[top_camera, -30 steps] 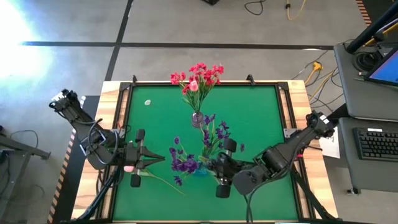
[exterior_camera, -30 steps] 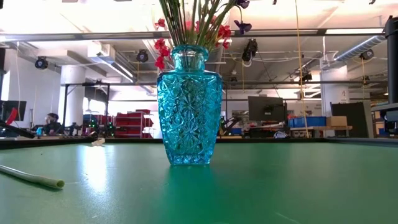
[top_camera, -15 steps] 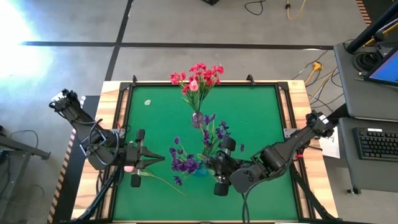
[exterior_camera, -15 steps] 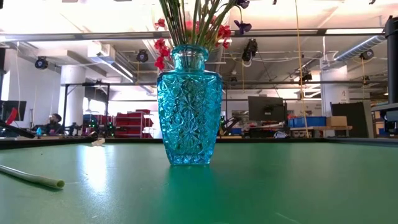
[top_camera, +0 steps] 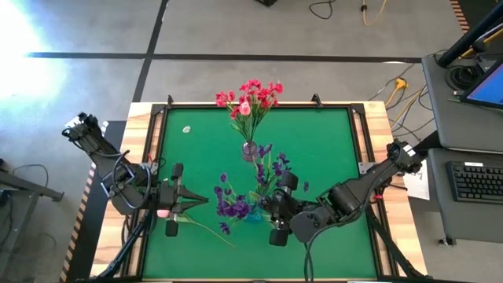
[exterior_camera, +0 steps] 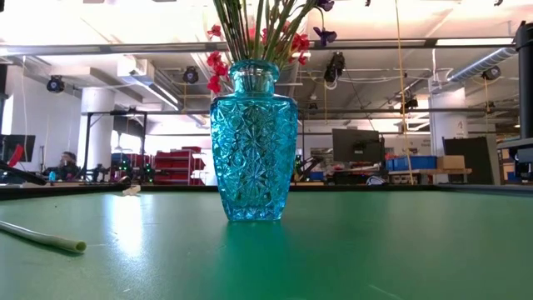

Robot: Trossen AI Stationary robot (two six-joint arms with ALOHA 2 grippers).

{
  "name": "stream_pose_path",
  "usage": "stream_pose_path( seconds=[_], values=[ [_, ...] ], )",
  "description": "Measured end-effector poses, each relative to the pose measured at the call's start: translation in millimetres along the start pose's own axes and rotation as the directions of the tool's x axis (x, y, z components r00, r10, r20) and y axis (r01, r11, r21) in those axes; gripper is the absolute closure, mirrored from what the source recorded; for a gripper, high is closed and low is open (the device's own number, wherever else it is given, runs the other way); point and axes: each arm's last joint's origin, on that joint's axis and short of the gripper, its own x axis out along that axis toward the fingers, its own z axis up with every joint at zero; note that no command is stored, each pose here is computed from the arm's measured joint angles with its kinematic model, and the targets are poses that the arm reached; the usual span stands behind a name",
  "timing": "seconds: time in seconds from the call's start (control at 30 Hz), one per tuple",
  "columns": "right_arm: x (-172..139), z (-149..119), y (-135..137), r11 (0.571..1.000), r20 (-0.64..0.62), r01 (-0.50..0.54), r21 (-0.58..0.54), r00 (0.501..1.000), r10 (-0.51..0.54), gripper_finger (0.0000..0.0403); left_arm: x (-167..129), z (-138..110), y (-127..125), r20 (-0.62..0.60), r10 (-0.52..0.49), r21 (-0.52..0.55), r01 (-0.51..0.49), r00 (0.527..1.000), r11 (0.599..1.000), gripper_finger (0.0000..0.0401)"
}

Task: Sort flowers into vase by color
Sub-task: Put the black tulip into the blue vase

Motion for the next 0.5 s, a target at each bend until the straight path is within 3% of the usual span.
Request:
stream_pose_path(
  seconds=[0.5],
  values=[
    [4.0, 1.2, -4.0, 1.0, -0.001, 0.013, 0.011, 1.0, -0.013, 0.0361, 0.1, -2.2, 0.2, -0.017, 0.003, 0.017, -0.003, 1.0, 1.0, 0.0401]
  ],
)
